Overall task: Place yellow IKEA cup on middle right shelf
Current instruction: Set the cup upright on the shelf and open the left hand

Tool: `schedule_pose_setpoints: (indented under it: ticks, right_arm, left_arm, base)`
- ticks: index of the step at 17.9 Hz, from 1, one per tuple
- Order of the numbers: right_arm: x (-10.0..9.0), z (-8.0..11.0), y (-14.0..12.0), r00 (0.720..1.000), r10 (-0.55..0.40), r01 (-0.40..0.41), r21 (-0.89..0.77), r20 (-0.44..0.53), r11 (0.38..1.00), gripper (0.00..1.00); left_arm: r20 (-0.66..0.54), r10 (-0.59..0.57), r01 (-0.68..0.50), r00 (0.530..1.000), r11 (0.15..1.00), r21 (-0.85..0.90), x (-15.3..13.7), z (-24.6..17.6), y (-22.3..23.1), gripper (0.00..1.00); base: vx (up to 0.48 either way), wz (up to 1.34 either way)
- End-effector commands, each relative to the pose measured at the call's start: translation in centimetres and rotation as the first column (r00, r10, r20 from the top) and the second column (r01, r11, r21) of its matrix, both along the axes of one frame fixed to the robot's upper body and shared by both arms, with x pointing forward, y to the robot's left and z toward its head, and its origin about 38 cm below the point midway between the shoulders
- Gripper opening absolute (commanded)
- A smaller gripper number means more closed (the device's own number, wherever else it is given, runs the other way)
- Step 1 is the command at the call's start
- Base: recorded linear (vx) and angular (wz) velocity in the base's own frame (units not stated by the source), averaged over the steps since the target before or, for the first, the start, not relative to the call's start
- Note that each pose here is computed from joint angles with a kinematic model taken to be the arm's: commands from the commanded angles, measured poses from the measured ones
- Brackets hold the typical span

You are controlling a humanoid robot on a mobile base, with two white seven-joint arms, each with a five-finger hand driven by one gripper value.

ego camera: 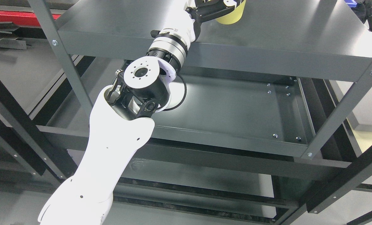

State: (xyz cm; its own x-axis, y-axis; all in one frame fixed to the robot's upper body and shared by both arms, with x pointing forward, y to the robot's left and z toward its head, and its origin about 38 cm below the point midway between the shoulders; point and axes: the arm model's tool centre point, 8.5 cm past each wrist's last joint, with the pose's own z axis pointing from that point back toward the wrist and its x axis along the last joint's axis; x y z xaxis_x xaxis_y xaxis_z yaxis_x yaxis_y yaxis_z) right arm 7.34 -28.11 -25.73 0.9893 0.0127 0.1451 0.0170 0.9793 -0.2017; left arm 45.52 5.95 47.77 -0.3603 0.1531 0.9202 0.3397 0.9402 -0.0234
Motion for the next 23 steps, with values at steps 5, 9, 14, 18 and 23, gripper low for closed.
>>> schedule_pose_setpoints:
  ticks: [5, 9, 14, 18, 23]
  right_arm:
    - [-0.9, 0.0, -1.0, 1.0, -0.008, 0.008, -0.011, -0.014, 1.0, 0.99]
    - [-0.9, 0.0, -1.0, 1.0, -0.008, 0.008, -0.011, -0.014, 1.0, 0.99]
    - [-0.9, 0.0, -1.0, 1.0, -0.008, 0.008, -0.011, -0.014, 1.0, 0.99]
    - [-0.9, 0.0, -1.0, 1.0, -0.008, 0.008, -0.011, -0.014, 1.0, 0.99]
    - [-0.9, 0.0, -1.0, 1.0, -0.008, 0.008, -0.011, -0.014, 1.0, 0.99]
  left_arm:
    - [0.008, 0.054, -0.054, 0.999, 0.998, 0.025, 0.5, -0.4, 1.0, 0.82]
    - [0.0, 0.065, -0.065, 0.998, 0.998, 0.007, 0.7, -0.4, 1.7, 0.87]
    - [0.012, 0.067, -0.067, 0.998, 0.998, -0.018, 0.5, 0.0, 2.5, 0.98]
    - [0.054, 0.053, -0.05, 0.997, 0.997, -0.057, -0.6, 0.4, 2.8, 0.99]
    - [0.155, 0.019, 0.006, 0.988, 0.986, -0.164, -1.1, 0.2, 3.4, 0.99]
  base:
    - [0.018, -0.04]
    - [0.004, 0.0]
    - [0.0, 0.0]
    - [0.0, 0.0]
    - [0.0, 0.0]
